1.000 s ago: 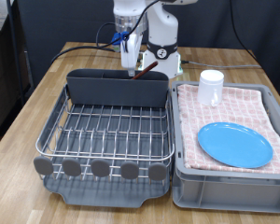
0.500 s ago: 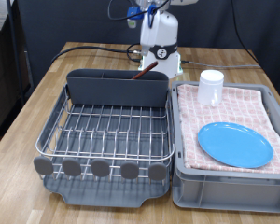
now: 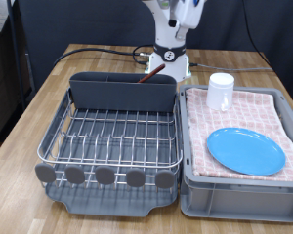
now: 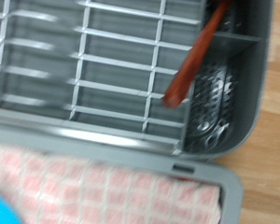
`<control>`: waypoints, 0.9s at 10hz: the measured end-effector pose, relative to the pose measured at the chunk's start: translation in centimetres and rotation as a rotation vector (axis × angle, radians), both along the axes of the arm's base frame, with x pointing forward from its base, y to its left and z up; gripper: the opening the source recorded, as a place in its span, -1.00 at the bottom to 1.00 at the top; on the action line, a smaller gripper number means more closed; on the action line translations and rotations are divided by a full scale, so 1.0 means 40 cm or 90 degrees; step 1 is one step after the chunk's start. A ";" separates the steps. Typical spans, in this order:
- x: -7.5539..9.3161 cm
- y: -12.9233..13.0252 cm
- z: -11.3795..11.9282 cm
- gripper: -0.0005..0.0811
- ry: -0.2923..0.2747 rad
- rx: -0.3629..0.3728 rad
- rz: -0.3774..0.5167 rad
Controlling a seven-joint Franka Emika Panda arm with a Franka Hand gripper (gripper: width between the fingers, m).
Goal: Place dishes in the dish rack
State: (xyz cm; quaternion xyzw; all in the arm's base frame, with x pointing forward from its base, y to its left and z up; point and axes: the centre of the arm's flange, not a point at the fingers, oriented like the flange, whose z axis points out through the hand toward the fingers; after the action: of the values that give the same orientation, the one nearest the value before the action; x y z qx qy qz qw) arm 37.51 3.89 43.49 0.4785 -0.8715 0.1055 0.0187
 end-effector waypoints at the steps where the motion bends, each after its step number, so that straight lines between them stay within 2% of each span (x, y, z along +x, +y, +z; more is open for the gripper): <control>1: 0.018 0.033 0.014 0.98 -0.003 0.009 0.030; 5: 0.101 0.162 0.041 0.98 0.007 0.048 0.163; 9: 0.187 0.256 0.044 0.98 0.002 0.055 0.206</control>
State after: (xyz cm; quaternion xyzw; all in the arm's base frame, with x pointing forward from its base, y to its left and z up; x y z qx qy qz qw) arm 45.01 14.14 45.25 0.6129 -0.7870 0.0686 -0.0180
